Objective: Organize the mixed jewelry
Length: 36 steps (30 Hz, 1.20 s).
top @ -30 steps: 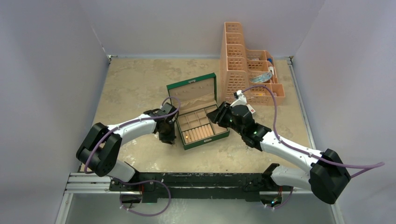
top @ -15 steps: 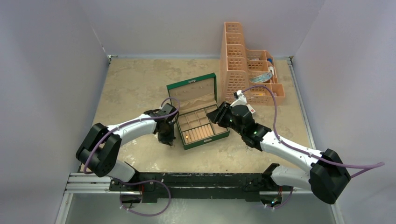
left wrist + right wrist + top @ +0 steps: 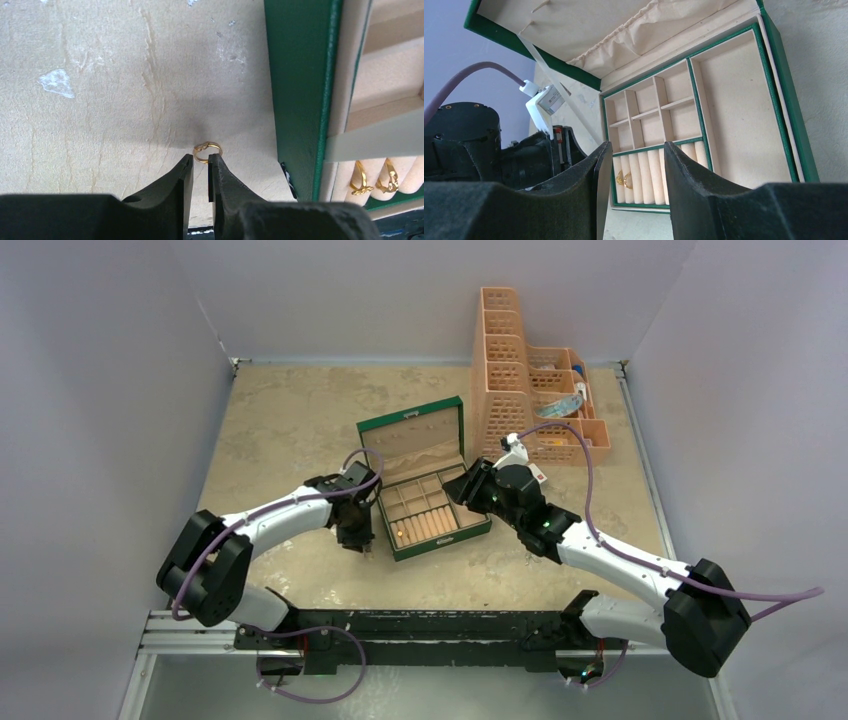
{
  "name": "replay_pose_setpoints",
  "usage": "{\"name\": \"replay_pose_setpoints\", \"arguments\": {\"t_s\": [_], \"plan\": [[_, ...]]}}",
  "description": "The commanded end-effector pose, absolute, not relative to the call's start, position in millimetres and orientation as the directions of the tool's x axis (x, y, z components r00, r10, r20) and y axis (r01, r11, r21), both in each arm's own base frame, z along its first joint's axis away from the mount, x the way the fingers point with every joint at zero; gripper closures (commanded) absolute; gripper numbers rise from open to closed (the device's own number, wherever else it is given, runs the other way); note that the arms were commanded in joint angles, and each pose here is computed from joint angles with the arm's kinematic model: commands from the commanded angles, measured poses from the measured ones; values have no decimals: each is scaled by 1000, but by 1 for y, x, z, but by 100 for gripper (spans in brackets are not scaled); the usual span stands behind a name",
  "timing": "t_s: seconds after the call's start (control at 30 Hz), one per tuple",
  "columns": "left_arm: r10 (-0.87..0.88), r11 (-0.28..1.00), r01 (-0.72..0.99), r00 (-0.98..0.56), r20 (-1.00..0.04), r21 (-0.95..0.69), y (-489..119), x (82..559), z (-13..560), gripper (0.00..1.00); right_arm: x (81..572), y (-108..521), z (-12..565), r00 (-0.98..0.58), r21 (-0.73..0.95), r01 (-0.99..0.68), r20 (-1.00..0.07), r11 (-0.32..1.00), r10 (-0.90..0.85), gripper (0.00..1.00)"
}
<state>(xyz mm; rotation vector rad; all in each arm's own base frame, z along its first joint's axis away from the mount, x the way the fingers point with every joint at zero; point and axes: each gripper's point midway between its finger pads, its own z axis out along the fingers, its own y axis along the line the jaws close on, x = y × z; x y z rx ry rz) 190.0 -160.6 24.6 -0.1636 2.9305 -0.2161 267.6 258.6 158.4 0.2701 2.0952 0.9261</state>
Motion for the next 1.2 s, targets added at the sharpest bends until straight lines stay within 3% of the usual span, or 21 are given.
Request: {"name": "replay_pose_setpoints", "arguments": {"t_s": [0.0,0.17,0.6,0.83,0.97,1.17], "plan": [[-48,986,-11,-974,-220,-167,-168,195,34,83,271,260,172,-619,711,-137,-605,690,501,55],[-22,990,4,-982,-187,-139,-168,190,26,83,272,261,172,-620,710,-137,-605,691,500,55],[-2,994,25,-970,-242,-108,-173,215,17,83,271,260,170,-624,708,-128,-602,695,498,55],[-3,999,6,-975,-222,-41,-161,213,8,90,269,261,167,-635,708,-128,-596,694,491,55],[-16,999,-6,-976,-218,-47,-162,211,9,100,270,262,167,-636,708,-128,-596,694,491,55],[-104,993,-91,-973,-208,-72,-163,205,18,100,271,262,168,-632,710,-128,-596,692,495,55]]}}
